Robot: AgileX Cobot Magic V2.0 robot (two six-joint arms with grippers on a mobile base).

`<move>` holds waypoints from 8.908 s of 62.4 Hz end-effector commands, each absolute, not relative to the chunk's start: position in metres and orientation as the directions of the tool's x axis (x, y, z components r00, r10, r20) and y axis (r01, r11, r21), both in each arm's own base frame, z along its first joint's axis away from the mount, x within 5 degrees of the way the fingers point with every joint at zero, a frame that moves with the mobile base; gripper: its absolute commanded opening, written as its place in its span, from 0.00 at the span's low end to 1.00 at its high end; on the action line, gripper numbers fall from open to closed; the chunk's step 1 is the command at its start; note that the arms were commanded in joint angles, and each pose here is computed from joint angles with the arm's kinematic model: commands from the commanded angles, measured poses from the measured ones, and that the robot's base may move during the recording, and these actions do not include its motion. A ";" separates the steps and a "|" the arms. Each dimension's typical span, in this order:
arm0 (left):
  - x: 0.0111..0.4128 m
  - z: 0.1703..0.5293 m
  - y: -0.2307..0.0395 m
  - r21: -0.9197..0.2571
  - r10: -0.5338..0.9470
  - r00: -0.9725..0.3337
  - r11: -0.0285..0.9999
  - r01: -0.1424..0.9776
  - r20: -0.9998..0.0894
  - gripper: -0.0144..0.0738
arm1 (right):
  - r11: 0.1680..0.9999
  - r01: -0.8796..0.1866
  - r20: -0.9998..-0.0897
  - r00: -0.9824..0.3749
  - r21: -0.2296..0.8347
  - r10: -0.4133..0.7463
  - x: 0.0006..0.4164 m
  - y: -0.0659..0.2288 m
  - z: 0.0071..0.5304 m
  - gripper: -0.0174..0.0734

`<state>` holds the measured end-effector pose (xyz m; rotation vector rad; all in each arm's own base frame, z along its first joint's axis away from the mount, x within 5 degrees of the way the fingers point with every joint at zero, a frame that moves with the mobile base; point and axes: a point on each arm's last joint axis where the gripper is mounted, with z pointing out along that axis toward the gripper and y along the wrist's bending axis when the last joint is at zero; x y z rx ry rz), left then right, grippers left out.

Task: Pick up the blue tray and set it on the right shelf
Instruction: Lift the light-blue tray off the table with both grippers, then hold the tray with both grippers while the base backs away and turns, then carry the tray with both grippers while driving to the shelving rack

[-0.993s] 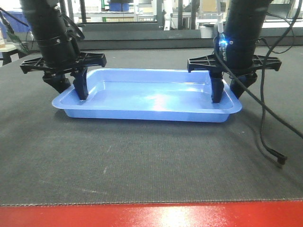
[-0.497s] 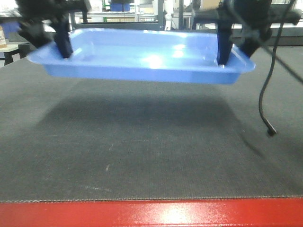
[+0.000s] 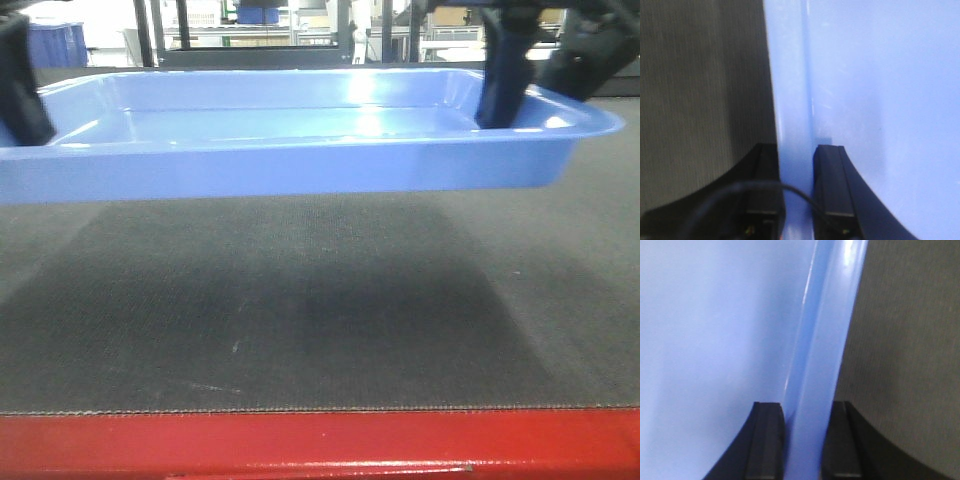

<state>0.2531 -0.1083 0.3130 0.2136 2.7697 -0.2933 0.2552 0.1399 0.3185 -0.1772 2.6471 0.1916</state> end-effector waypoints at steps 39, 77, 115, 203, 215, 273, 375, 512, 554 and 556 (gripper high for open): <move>0.165 0.388 -0.114 -0.183 0.218 -0.840 0.920 0.347 -0.496 0.12 | 0.953 -0.274 -0.634 -0.762 0.127 -0.134 0.165 0.113 0.398 0.25; 0.162 0.408 -0.115 -0.235 0.179 -0.832 0.909 0.345 -0.526 0.12 | 0.935 -0.295 -0.694 -0.715 0.197 -0.080 0.141 0.097 0.418 0.25; 0.162 0.407 -0.115 -0.235 0.180 -0.833 0.909 0.344 -0.524 0.11 | 0.934 -0.296 -0.697 -0.713 0.198 -0.078 0.141 0.097 0.418 0.25; 0.160 0.408 -0.118 -0.276 0.172 -0.843 0.896 0.349 -0.510 0.11 | 0.935 -0.295 -0.693 -0.716 0.196 -0.081 0.142 0.098 0.417 0.25; 0.160 0.408 -0.118 -0.276 0.172 -0.843 0.896 0.349 -0.510 0.11 | 0.935 -0.295 -0.693 -0.716 0.196 -0.081 0.142 0.098 0.417 0.25; 0.160 0.408 -0.118 -0.276 0.172 -0.843 0.896 0.349 -0.510 0.11 | 0.935 -0.295 -0.693 -0.716 0.196 -0.081 0.142 0.098 0.417 0.25; 0.160 0.408 -0.118 -0.275 0.172 -0.843 0.896 0.349 -0.509 0.11 | 0.935 -0.295 -0.693 -0.717 0.196 -0.081 0.142 0.098 0.417 0.25; 0.157 0.407 -0.118 -0.284 0.178 -0.854 0.893 0.348 -0.488 0.11 | 0.936 -0.293 -0.688 -0.721 0.193 -0.083 0.142 0.098 0.416 0.25; 0.157 0.407 -0.118 -0.284 0.178 -0.854 0.893 0.348 -0.488 0.11 | 0.936 -0.293 -0.688 -0.721 0.193 -0.083 0.142 0.098 0.416 0.25; 0.157 0.407 -0.118 -0.284 0.178 -0.854 0.893 0.348 -0.488 0.11 | 0.936 -0.293 -0.688 -0.721 0.193 -0.083 0.142 0.098 0.416 0.25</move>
